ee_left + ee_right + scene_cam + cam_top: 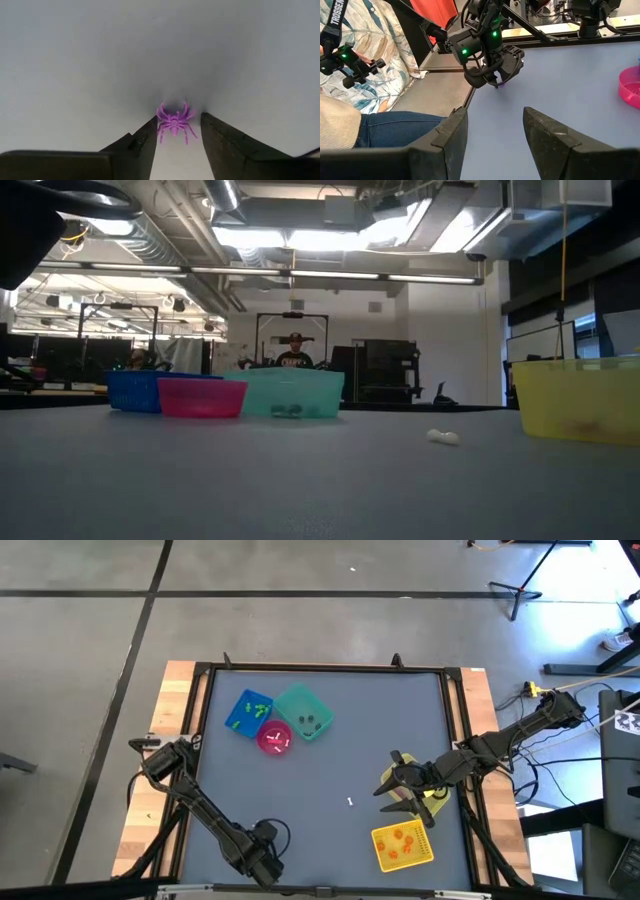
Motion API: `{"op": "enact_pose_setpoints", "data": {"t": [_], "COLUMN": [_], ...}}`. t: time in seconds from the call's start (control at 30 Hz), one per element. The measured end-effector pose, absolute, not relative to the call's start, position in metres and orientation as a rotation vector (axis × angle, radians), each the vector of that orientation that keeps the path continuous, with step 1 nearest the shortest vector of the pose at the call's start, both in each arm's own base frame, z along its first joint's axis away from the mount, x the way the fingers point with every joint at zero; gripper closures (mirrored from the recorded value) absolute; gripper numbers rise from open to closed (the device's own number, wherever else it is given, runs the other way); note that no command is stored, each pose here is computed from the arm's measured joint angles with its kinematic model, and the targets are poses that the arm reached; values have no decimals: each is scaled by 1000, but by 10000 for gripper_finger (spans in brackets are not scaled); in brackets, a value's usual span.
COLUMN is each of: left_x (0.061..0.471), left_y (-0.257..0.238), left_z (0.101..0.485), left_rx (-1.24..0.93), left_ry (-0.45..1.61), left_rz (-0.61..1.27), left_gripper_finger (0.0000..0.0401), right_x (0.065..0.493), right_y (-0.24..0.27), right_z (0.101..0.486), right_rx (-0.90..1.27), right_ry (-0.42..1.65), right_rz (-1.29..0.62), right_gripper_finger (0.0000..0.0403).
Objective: Sort Halloween decoration
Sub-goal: Put the purple spider toy into the yellow bin
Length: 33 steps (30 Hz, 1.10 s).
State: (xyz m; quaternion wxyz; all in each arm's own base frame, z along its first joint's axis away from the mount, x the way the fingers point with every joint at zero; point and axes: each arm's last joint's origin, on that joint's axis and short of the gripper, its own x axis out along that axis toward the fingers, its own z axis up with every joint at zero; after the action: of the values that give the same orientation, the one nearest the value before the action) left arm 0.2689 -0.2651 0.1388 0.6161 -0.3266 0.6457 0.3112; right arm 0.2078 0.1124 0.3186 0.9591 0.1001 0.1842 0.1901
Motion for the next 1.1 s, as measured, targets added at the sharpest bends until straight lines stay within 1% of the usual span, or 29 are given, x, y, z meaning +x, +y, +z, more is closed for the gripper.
{"op": "enact_pose_setpoints", "data": {"t": [0.2,0.6,1.1], "left_x": [270,271,271], "left_y": [-266,-267,-267], "left_z": [138,138,140], "left_rx": [-733,-738,-745], "left_ry": [1490,1487,1483], "left_rz": [674,655,647], "left_gripper_finger": [282,317,321], "right_x": [208,208,208], "right_y": [112,112,112], "right_z": [319,319,319], "right_rx": [203,203,203], "right_ry": [373,373,373], "right_rz": [385,385,385], "right_gripper_finger": [214,214,214]}}
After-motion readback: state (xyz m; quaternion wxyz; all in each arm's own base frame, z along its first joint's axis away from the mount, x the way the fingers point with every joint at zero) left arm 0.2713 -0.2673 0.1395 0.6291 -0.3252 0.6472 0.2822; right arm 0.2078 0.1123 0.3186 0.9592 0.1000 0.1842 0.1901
